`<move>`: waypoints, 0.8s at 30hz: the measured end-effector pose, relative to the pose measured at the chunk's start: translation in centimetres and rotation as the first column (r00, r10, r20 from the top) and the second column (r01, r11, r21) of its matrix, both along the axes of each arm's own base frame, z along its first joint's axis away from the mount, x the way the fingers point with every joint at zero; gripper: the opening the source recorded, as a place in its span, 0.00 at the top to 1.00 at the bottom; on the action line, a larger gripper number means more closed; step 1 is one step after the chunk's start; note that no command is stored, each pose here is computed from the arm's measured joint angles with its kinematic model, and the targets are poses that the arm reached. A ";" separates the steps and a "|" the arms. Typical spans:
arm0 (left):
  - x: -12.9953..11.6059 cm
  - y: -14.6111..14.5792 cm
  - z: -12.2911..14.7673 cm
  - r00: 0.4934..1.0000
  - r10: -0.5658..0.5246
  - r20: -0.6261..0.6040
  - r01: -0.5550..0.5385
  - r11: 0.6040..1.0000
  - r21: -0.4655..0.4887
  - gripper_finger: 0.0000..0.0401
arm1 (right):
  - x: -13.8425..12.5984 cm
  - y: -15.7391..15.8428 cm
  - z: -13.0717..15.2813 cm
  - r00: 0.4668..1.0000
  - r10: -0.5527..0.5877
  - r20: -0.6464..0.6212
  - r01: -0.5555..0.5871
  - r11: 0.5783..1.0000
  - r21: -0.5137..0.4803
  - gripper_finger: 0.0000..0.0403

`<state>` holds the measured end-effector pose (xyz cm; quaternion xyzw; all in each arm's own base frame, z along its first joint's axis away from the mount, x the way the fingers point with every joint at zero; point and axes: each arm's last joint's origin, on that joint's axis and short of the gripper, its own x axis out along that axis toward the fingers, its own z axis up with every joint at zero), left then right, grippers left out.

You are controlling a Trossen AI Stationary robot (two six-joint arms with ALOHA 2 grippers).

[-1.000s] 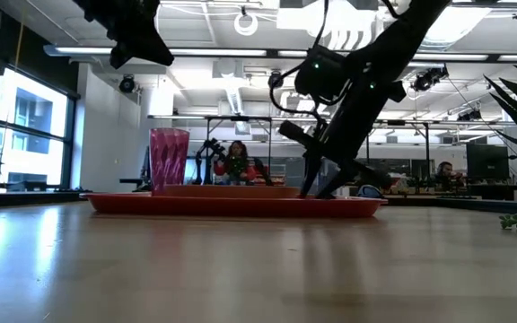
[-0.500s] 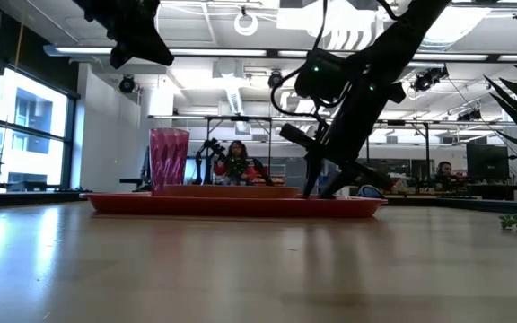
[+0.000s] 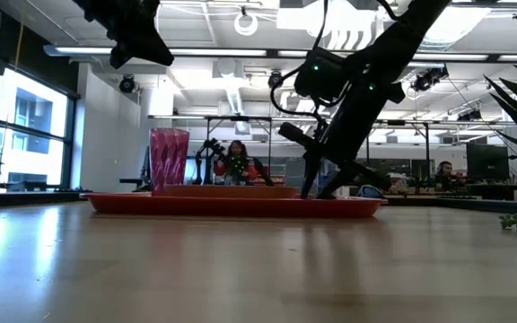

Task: Pick and place plate/cup/fork/spoon on tray
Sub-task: Return to Home Position

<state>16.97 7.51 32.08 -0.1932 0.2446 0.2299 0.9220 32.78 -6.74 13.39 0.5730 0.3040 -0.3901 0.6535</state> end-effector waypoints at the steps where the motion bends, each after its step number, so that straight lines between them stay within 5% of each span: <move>1: 0.0 0.0 0.0 1.000 0.000 0.000 0.000 1.000 0.000 0.91 | 0.1 0.0 0.0 1.000 0.002 0.008 -0.002 1.000 0.002 0.83; 7: 0.0 0.0 0.0 1.000 0.000 0.000 0.000 1.000 0.000 0.91 | -0.1 0.0 1.6 0.998 0.021 0.057 -0.020 1.000 -0.017 0.83; 12: 0.0 0.0 0.0 1.000 -0.003 -0.001 0.003 1.000 0.004 0.91 | -0.4 0.0 5.2 0.980 0.112 0.165 -0.088 0.985 -0.151 0.83; 24: -0.1 -0.2 1.1 0.994 -0.030 0.106 0.026 0.999 0.033 0.91 | -3.4 0.0 13.6 0.878 0.395 0.269 -0.202 0.817 -0.540 0.83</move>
